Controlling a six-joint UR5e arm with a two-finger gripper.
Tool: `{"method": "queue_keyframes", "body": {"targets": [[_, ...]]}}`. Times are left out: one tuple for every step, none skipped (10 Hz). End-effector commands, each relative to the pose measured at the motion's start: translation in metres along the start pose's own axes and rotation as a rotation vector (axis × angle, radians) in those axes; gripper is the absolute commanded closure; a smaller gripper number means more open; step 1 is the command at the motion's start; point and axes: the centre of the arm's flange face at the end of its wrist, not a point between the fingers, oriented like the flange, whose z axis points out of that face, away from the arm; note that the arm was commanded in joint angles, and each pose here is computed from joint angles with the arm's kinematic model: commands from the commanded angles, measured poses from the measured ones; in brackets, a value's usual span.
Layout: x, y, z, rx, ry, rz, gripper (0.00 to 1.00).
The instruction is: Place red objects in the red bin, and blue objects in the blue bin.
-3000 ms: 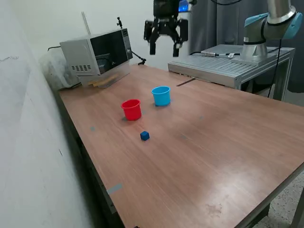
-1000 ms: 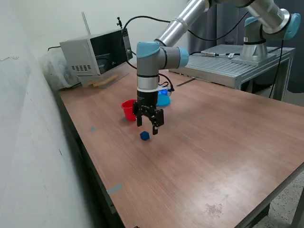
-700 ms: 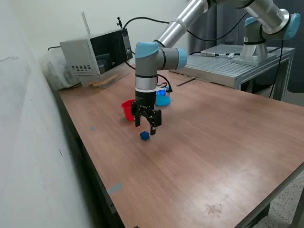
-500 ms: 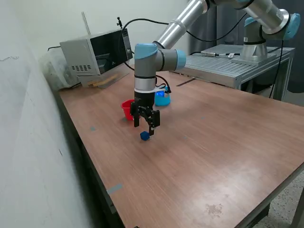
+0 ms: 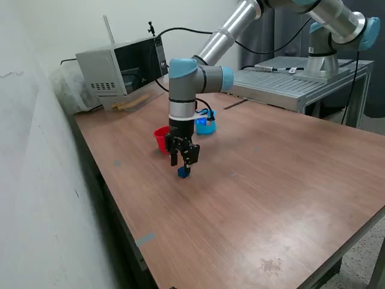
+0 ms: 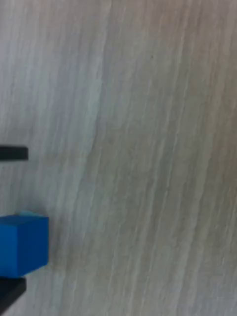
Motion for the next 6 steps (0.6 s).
{"method": "queue_keyframes", "body": {"targets": [[-0.001,-0.002,0.003,0.002,0.000,-0.001,1.00],[-0.002,-0.002,0.002,0.002,0.000,-0.007,1.00],[-0.002,-0.002,0.002,0.002,0.000,-0.010,1.00],[-0.002,-0.002,0.002,0.003,-0.002,-0.011,1.00],[-0.001,-0.001,-0.001,0.002,-0.006,-0.016,1.00],[-0.002,0.003,-0.015,-0.008,-0.012,-0.018,1.00]]}}
